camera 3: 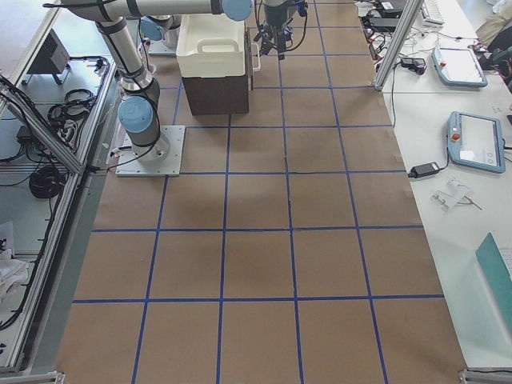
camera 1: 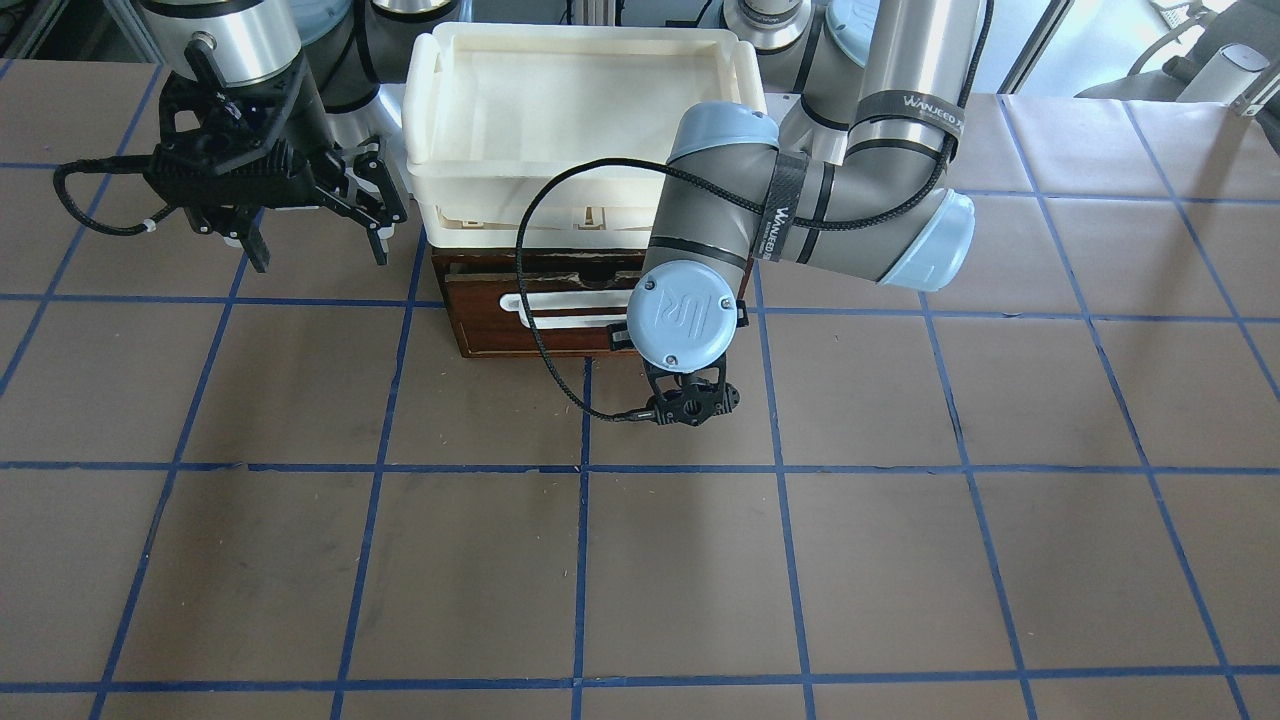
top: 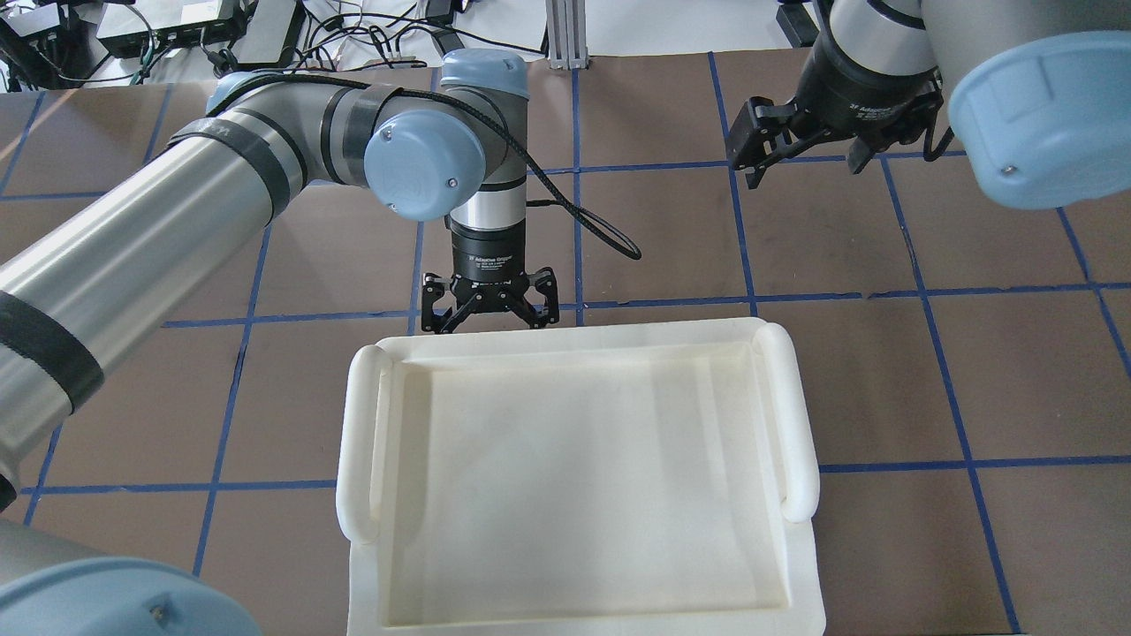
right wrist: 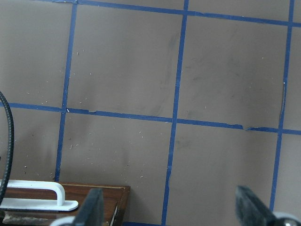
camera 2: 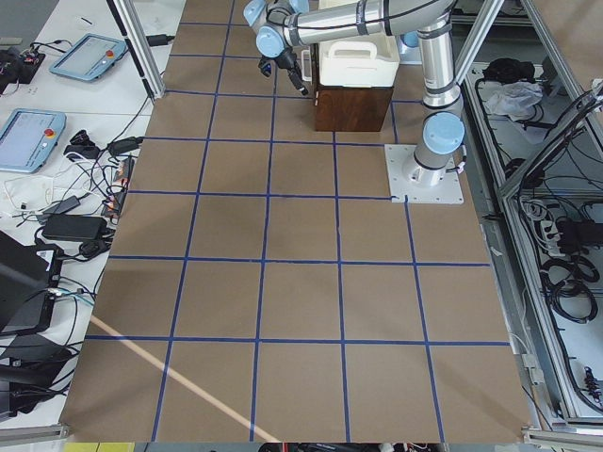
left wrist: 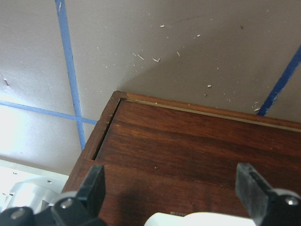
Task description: Put scissors in drawer and close it
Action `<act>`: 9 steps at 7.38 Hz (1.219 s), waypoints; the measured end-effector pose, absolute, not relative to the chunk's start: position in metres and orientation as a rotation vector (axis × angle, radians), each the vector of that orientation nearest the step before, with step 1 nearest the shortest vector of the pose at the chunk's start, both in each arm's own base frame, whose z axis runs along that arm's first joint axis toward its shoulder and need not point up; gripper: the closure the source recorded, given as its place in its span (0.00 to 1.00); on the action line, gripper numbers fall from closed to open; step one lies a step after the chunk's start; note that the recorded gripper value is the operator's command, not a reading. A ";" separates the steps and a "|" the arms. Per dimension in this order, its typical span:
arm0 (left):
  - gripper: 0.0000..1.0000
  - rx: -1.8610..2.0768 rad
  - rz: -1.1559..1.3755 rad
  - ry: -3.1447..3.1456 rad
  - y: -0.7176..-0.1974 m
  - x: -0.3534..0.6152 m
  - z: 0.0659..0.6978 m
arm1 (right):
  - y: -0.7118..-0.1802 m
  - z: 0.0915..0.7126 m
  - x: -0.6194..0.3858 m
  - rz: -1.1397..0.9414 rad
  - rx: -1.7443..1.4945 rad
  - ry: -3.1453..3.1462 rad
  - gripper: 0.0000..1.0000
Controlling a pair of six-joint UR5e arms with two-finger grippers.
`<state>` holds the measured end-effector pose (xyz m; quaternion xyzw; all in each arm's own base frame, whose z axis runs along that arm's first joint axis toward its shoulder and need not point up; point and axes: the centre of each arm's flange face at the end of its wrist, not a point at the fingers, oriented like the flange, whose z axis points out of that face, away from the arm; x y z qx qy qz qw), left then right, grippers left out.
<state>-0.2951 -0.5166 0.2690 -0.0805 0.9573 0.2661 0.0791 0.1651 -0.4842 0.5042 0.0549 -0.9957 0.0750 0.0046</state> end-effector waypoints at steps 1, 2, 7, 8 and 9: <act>0.00 -0.237 0.801 2.861 -0.515 -0.296 0.269 | -0.484 0.504 0.165 0.234 0.171 -3.119 0.00; 0.00 -0.235 0.809 2.856 -0.514 -0.297 0.268 | -0.484 0.504 0.165 0.234 0.170 -3.119 0.00; 0.00 -0.227 0.839 2.835 -0.509 -0.296 0.269 | -0.484 0.504 0.165 0.234 0.171 -3.119 0.00; 0.00 -0.226 0.829 2.838 -0.512 -0.296 0.270 | -0.484 0.504 0.165 0.234 0.171 -3.119 0.00; 0.00 -0.228 0.792 2.859 -0.519 -0.295 0.272 | -0.484 0.504 0.165 0.236 0.172 -3.119 0.00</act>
